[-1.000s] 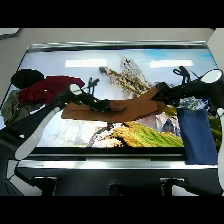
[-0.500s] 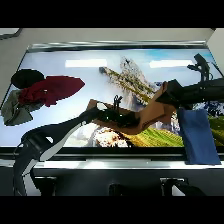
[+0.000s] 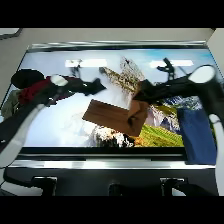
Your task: Fold the shirts.
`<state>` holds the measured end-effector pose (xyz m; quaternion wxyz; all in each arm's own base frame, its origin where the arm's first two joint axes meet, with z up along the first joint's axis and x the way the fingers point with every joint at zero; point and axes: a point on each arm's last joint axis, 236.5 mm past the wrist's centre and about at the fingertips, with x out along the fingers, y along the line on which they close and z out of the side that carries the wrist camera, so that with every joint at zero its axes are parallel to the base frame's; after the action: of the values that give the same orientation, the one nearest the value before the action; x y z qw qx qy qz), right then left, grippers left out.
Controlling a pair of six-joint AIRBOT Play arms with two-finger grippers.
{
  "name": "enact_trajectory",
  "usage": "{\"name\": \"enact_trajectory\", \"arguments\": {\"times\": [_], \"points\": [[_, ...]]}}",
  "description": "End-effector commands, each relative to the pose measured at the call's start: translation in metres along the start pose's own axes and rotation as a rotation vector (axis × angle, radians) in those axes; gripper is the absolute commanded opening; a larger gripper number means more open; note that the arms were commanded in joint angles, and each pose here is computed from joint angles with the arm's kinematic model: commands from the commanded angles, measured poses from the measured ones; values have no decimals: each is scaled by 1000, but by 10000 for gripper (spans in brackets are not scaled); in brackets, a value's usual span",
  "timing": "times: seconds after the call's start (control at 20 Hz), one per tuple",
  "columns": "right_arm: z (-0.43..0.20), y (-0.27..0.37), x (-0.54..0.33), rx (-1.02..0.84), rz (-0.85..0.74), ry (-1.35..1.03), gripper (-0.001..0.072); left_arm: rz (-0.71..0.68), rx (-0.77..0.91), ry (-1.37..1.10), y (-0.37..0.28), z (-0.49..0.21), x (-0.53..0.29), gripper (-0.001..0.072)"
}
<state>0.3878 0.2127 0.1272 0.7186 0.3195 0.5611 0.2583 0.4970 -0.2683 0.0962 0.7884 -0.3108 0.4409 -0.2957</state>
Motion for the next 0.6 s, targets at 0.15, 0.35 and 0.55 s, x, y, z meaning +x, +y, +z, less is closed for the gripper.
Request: {"name": "enact_trajectory", "arguments": {"times": [0.15,0.35,0.55], "points": [[9,15,174,181,189,59,41,128,158,-373,-22,87,-202,22],[1,16,224,314,297,91,473,142,244,-422,-54,77,-238,21],[13,16,182,196,343,110,587,187,265,-383,-45,69,-232,21]]}}
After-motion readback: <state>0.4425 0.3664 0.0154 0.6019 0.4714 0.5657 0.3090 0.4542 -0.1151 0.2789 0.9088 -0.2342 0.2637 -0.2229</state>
